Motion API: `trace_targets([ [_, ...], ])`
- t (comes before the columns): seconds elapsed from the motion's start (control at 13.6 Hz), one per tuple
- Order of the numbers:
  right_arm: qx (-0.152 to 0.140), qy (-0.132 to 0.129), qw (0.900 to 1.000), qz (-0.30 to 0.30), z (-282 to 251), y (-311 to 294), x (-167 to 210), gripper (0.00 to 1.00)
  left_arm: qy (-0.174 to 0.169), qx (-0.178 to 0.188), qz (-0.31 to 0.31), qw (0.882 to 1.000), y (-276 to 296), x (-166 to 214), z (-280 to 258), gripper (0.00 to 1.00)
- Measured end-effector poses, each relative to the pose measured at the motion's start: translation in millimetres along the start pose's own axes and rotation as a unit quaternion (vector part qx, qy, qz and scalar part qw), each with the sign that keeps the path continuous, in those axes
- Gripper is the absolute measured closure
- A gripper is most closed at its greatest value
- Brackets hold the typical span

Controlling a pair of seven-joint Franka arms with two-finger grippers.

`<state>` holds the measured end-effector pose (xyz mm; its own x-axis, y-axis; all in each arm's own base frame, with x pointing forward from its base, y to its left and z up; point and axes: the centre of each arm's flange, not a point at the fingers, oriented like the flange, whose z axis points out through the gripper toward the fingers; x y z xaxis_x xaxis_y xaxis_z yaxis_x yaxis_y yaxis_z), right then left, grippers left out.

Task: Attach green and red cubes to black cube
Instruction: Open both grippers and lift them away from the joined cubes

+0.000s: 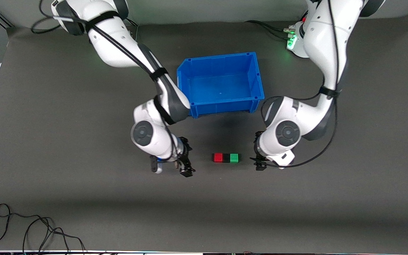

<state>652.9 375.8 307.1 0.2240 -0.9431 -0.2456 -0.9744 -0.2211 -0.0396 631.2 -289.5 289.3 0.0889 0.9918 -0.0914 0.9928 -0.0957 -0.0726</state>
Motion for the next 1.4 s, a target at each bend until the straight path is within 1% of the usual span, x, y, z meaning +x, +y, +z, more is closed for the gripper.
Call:
trace_targets([
  [0.15, -0.043, 0.013, 0.998, -0.047, -50.1, 5.2, 29.5, 0.0, 0.01, 0.025, 0.043, 0.999, -1.1, 38.1, -29.8, 0.0],
  [0.29, -0.073, 0.029, 0.993, -0.09, -99.2, 11.8, 67.3, 0.0, 0.008, 0.041, 0.088, 0.995, -2.5, 90.9, -69.3, 0.0],
  [0.37, -0.083, 0.043, 0.989, -0.112, -121.9, 17.0, 82.4, 0.0, 0.005, 0.045, 0.111, 0.993, -5.3, 117.9, -90.4, 0.0],
  [0.51, -0.094, 0.074, 0.98, -0.158, -162.7, 30.0, 96.8, 0.0, -0.001, 0.042, 0.149, 0.988, -12.4, 162.5, -127.3, 0.0],
  [0.66, -0.093, 0.086, 0.971, -0.201, -199.3, 47.2, 103.8, 0.0, 0.001, 0.047, 0.195, 0.98, -23.4, 181.3, -153.7, 0.0],
  [0.73, -0.091, 0.087, 0.966, -0.224, -216.6, 57.1, 109.8, 0.0, 0.009, 0.059, 0.227, 0.972, -30.7, 184.5, -162.9, 0.0],
  [0.88, -0.088, 0.095, 0.955, -0.267, -252.2, 77.2, 132.8, 0.0, 0.013, 0.084, 0.292, 0.953, -45.0, 188.4, -178.3, 0.0],
  [1.03, -0.083, 0.097, 0.94, -0.317, -286.8, 98.5, 164.1, 0.0, 0.012, 0.083, 0.333, 0.939, -55.3, 203.8, -199.5, 0.0],
  [1.18, -0.077, 0.1, 0.922, -0.366, -318.9, 118.5, 188.9, 0.0, 0.016, 0.065, 0.369, 0.927, -65.5, 219.8, -227.0, 0.0],
  [1.25, -0.081, 0.102, 0.911, -0.391, -332.4, 127.4, 198.0, 0.0, 0.017, 0.058, 0.394, 0.917, -71.4, 228.5, -240.3, 0.0],
  [1.4, -0.079, 0.104, 0.889, -0.44, -358.1, 140.9, 216.6, 0.0, 0.013, 0.056, 0.454, 0.889, -85.7, 247.5, -262.4, 0.0],
])
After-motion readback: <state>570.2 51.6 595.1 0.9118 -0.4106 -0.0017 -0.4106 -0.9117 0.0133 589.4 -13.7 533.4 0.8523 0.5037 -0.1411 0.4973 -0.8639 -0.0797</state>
